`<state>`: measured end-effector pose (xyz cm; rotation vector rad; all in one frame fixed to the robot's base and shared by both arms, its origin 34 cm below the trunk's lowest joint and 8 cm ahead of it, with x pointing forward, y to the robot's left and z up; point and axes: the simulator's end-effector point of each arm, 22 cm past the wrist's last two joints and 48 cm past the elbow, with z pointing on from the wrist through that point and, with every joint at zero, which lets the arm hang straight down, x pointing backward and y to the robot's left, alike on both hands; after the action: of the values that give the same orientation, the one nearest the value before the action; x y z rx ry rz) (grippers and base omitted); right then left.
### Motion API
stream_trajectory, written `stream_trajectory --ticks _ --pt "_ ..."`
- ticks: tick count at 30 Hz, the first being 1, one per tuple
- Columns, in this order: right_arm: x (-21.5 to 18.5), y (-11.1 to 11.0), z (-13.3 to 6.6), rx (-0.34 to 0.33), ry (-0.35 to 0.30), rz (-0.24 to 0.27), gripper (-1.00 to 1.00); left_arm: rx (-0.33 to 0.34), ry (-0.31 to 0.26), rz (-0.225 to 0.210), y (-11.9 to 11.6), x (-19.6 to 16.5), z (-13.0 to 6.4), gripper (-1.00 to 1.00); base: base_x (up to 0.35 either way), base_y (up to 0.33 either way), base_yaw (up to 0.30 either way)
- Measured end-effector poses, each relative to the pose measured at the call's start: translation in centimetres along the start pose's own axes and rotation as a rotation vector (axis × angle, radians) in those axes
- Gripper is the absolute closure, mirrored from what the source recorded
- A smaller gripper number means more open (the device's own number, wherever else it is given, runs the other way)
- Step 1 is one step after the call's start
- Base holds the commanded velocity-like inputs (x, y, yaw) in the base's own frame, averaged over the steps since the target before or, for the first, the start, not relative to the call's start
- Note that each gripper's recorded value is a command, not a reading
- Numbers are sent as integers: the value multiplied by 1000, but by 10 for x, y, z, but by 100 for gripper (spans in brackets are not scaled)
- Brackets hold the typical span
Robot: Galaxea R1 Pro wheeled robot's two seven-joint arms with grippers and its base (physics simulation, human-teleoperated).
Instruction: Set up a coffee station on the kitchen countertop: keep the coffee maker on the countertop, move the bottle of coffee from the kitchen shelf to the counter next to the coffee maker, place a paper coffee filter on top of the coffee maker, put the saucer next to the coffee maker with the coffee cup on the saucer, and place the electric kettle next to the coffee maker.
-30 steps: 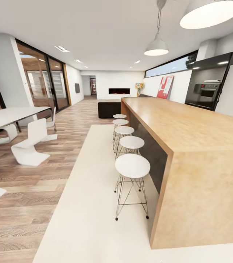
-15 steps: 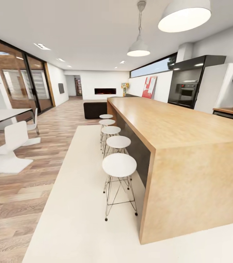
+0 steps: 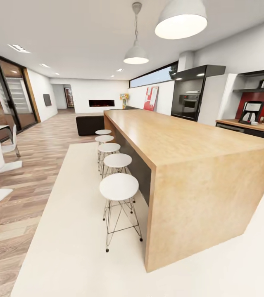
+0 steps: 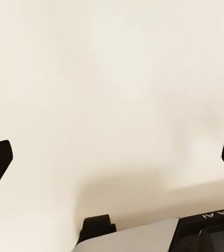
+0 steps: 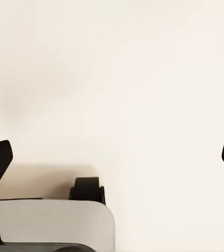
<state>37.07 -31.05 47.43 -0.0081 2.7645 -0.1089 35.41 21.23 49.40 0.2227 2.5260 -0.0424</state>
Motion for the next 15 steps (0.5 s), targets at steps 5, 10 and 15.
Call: stream_trajectory --ticks 5,10,15 --pt "0 0 0 0 -1 0 -100 0 0 0 0 0 0 -100 0 0 -279" --pt "0 0 0 0 -1 0 -100 0 1 0 0 0 0 -100 0 0 -280" --pt "0 0 0 0 -1 0 -100 0 1 0 0 0 0 -100 0 0 -224"
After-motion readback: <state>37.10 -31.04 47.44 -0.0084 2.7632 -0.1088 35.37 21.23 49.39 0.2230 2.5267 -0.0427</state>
